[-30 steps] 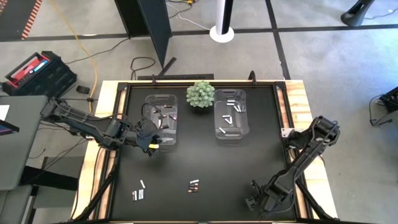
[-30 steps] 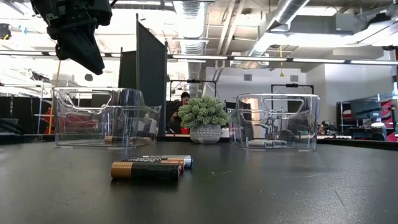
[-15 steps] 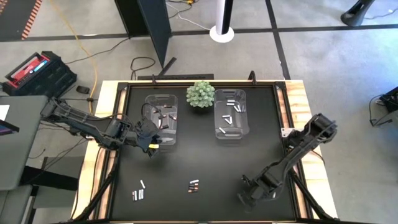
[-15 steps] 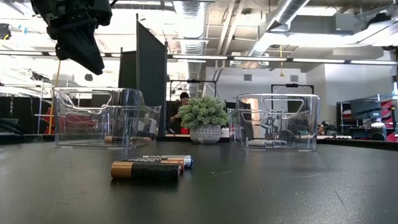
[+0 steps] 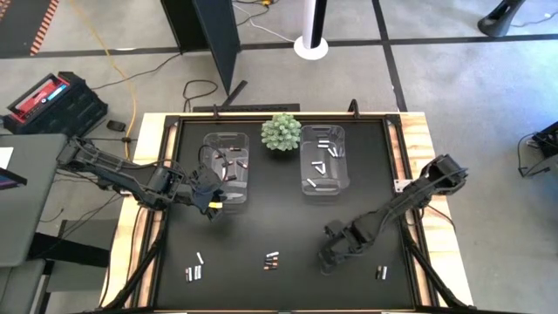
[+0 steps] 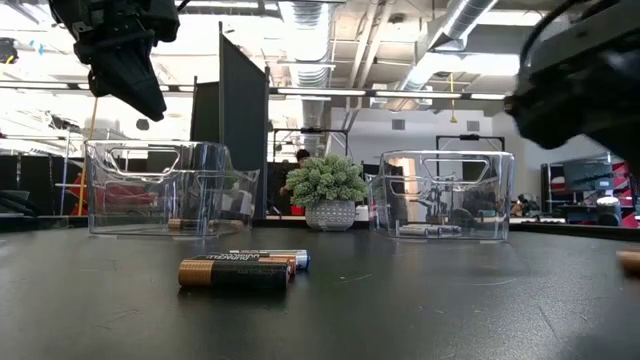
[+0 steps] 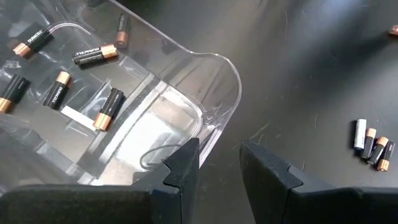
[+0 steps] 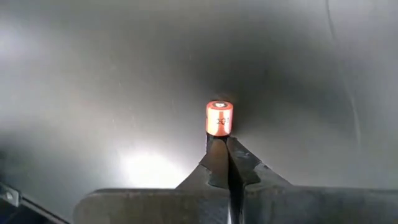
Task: Sort batteries
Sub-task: Put the black-brown battery into the left transparent bin
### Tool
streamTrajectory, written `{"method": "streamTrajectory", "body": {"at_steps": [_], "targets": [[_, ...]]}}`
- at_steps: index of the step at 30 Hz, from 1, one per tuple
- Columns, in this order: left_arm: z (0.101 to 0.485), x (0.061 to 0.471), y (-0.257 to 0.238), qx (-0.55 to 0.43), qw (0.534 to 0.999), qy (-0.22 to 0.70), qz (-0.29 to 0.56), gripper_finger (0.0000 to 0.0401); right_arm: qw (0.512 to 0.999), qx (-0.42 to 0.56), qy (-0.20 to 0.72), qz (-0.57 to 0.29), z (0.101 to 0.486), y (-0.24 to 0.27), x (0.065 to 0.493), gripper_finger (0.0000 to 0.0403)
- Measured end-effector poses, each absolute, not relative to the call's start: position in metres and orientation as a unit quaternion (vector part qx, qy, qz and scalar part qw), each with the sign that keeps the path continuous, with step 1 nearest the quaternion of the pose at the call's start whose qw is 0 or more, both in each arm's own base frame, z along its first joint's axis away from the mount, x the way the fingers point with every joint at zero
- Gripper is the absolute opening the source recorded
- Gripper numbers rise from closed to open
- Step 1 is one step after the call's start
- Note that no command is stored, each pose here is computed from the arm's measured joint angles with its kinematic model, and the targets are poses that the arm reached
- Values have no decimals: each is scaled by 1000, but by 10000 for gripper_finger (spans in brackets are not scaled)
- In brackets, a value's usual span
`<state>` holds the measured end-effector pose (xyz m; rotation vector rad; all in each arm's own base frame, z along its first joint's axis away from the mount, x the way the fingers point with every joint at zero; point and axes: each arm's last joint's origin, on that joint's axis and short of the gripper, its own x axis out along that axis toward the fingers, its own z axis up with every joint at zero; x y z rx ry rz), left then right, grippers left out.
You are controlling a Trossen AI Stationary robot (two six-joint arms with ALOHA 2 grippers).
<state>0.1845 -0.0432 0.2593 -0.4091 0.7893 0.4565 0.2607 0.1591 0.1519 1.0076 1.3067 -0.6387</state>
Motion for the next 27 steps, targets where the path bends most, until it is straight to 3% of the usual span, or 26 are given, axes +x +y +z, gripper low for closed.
{"method": "streamTrajectory", "body": {"at_steps": [27], "targets": [[259,184,-43,-187,880,381,214,112,642,405,581,-295,169,140,275,6]]}}
